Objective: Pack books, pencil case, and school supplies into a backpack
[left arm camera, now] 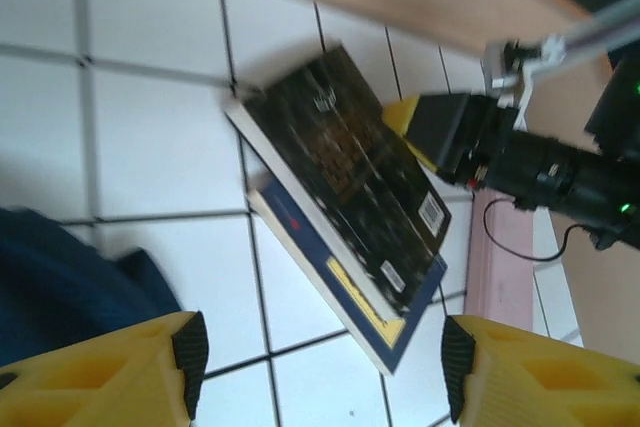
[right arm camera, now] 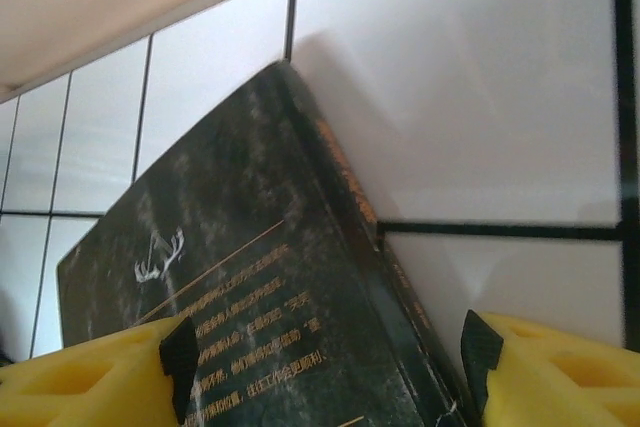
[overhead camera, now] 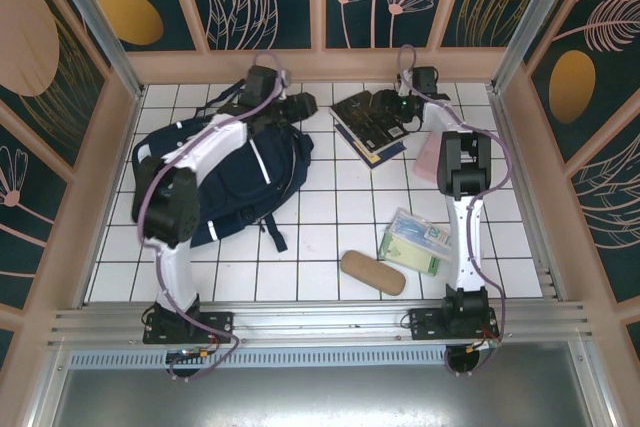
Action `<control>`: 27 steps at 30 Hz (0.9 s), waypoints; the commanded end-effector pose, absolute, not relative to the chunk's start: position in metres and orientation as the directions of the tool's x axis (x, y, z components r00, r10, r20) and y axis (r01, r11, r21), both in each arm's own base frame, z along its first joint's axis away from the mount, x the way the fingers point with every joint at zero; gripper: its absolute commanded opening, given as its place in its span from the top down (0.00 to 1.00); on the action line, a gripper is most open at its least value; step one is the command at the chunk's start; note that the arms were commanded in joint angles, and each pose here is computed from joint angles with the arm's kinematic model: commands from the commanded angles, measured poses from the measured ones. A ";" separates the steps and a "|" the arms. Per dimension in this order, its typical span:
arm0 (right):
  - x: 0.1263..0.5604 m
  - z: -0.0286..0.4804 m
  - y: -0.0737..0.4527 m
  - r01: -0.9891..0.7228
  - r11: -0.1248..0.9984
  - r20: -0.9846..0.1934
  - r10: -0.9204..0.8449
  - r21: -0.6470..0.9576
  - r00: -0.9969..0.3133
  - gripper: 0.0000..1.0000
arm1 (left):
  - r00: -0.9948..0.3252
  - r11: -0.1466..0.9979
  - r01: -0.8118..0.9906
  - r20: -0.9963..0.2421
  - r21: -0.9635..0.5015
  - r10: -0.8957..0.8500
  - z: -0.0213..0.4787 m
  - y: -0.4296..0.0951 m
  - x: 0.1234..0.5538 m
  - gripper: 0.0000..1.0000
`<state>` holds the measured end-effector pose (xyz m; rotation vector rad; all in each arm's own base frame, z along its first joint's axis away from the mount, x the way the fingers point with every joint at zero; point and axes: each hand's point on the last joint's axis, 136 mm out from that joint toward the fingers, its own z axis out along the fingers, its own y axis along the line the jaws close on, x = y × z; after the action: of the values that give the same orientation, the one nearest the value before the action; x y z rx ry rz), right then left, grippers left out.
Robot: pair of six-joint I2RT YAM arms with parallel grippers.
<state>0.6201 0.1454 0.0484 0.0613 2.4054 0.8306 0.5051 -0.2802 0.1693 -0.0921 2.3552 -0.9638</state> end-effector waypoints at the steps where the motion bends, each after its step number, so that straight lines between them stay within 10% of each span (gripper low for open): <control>1: 0.568 0.032 0.185 -0.105 0.744 -0.364 0.194 0.659 -0.911 0.30 | -0.893 0.644 0.107 -0.358 -0.757 -0.272 0.137 -0.313 0.510 0.34; 27: 0.529 0.058 0.219 -0.096 0.732 -0.353 0.205 0.674 -0.913 0.40 | -0.901 0.863 -0.170 -0.281 -0.476 -0.332 0.008 -0.279 0.537 0.31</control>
<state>0.5473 0.2024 0.0450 0.0886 2.4905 0.9357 0.5528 -0.3142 0.0525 -0.3125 2.5514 -0.8701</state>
